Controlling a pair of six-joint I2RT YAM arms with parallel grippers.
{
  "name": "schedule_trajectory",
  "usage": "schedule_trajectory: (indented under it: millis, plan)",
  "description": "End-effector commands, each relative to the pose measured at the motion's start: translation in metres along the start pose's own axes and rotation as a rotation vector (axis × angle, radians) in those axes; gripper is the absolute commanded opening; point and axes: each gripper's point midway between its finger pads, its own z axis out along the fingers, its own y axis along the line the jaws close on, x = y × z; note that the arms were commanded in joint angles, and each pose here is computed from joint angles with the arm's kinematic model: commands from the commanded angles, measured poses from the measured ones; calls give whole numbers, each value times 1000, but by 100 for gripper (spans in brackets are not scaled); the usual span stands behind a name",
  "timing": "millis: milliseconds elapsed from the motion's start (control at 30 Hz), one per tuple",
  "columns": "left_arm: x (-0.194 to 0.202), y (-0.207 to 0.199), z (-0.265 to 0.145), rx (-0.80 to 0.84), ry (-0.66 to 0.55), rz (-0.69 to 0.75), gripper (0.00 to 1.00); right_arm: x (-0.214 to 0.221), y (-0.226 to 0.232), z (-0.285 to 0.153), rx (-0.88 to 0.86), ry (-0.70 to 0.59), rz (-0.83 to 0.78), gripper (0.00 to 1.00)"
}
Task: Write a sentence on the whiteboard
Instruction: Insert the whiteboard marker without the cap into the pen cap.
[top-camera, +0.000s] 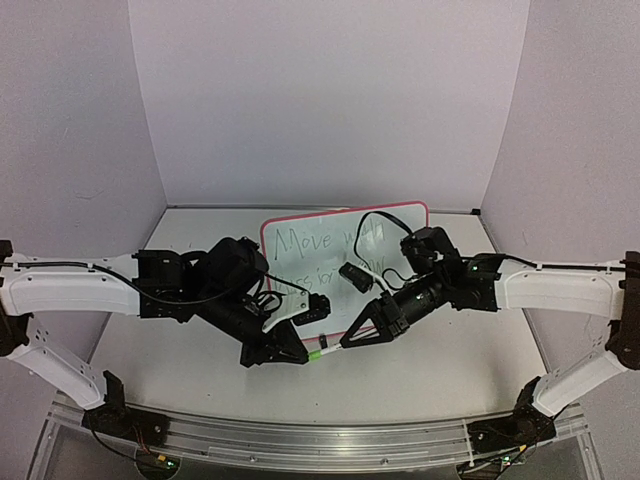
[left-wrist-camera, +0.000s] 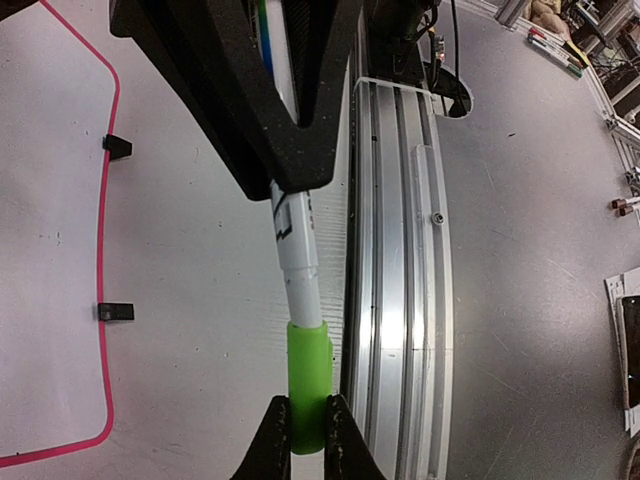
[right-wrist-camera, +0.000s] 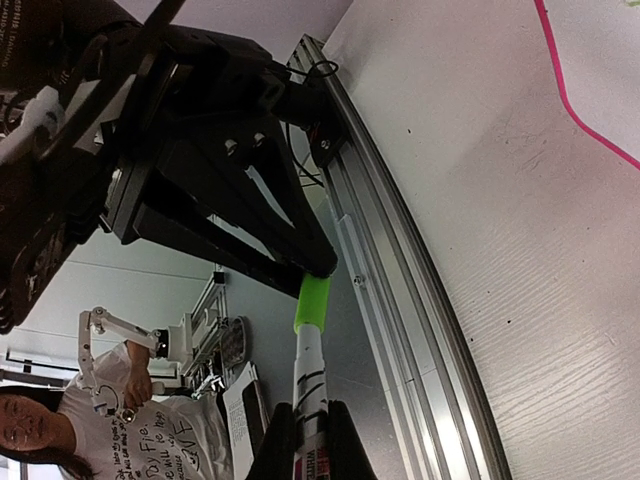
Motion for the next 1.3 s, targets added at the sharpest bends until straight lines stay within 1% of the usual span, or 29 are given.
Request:
schedule_trajectory:
  millis: [0,500,767,1067,1267]
  plan:
    - [-52,-10,-25,11,-176,50,0,-12,16,3,-41,-9,-55,0]
    - [-71,-7,-16,30,-193,23,0,-9,19,10,-56,14,-96,0]
    - [-89,-7,-18,44,-255,5,0,-4,18,10,-46,13,-117,0]
    - [-103,-7,-10,71,-273,-2,0,1,20,12,-45,23,-129,0]
    - [-114,-5,-13,63,-314,-1,0,3,20,15,-41,28,-134,0]
